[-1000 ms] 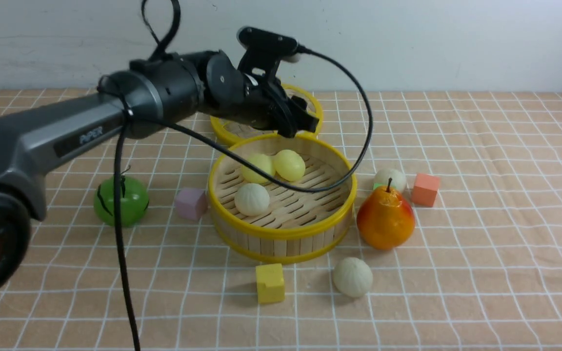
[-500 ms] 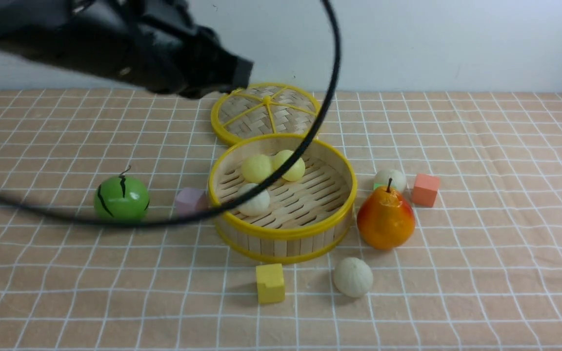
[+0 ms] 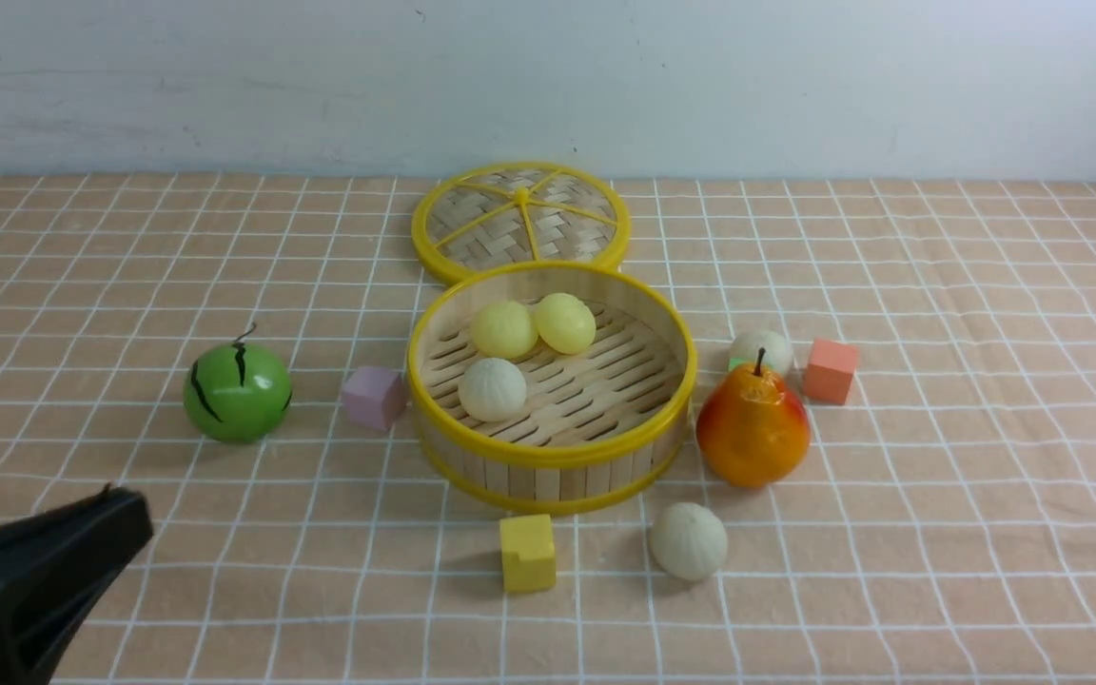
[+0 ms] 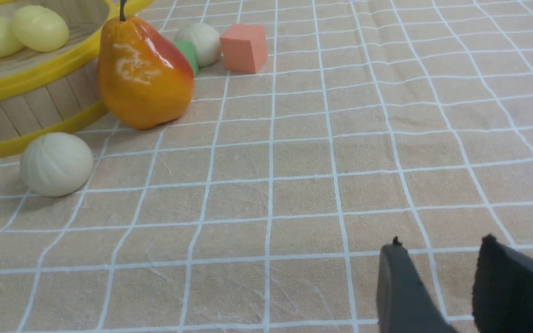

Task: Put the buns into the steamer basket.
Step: Use the right arm to grab a steamed stuffed bun

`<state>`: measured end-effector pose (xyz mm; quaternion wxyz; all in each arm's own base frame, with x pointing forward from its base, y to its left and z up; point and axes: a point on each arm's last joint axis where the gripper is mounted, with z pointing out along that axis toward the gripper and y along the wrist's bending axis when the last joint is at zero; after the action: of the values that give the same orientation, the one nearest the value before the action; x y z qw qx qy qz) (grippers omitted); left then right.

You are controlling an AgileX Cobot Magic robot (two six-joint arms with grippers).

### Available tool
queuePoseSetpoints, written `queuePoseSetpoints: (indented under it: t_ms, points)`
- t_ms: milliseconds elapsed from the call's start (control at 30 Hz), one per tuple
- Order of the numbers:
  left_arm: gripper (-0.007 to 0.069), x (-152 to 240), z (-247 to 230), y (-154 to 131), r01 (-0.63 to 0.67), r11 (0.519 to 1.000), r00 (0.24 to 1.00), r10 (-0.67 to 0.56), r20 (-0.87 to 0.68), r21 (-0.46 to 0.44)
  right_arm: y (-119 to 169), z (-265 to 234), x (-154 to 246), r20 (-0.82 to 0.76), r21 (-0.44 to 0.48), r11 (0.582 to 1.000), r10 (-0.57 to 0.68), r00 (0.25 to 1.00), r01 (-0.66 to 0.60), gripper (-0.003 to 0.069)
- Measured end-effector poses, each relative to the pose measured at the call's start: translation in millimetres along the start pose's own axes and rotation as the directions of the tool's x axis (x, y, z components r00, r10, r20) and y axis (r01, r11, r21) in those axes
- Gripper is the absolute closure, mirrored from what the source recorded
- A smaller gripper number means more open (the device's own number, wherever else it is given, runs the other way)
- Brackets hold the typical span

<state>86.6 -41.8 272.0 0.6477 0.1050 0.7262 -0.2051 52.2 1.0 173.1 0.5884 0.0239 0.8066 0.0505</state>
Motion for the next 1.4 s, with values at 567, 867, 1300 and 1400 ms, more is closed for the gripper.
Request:
queuePoseSetpoints:
  t_ms: [567, 867, 1300, 1400]
  points:
    - [0.0638, 34, -18, 4, 0.074, 0.997, 0.997, -0.074, -0.001, 0.018, 9, -8, -37, 0.306, -0.283, 0.858, 0.504, 0.808, -0.428, 0.0428]
    - [0.0638, 36, -18, 3, 0.074, 0.997, 0.997, -0.074, -0.025, 0.022, 35, 2, -123, -0.356, -0.073, 0.983, 0.132, 0.925, -0.169, 0.0644]
    - [0.0638, 36, -18, 3, 0.074, 0.997, 0.997, -0.074, -0.026, 0.023, 129, 157, -137, -0.706, -0.283, 0.957, -0.251, 0.662, 0.061, 0.0658]
    - [0.0638, 36, -18, 3, 0.074, 0.997, 0.997, -0.074, -0.026, 0.023, 155, 201, -118, -0.738, -0.300, 0.952, -0.269, 0.619, 0.057, 0.0632]
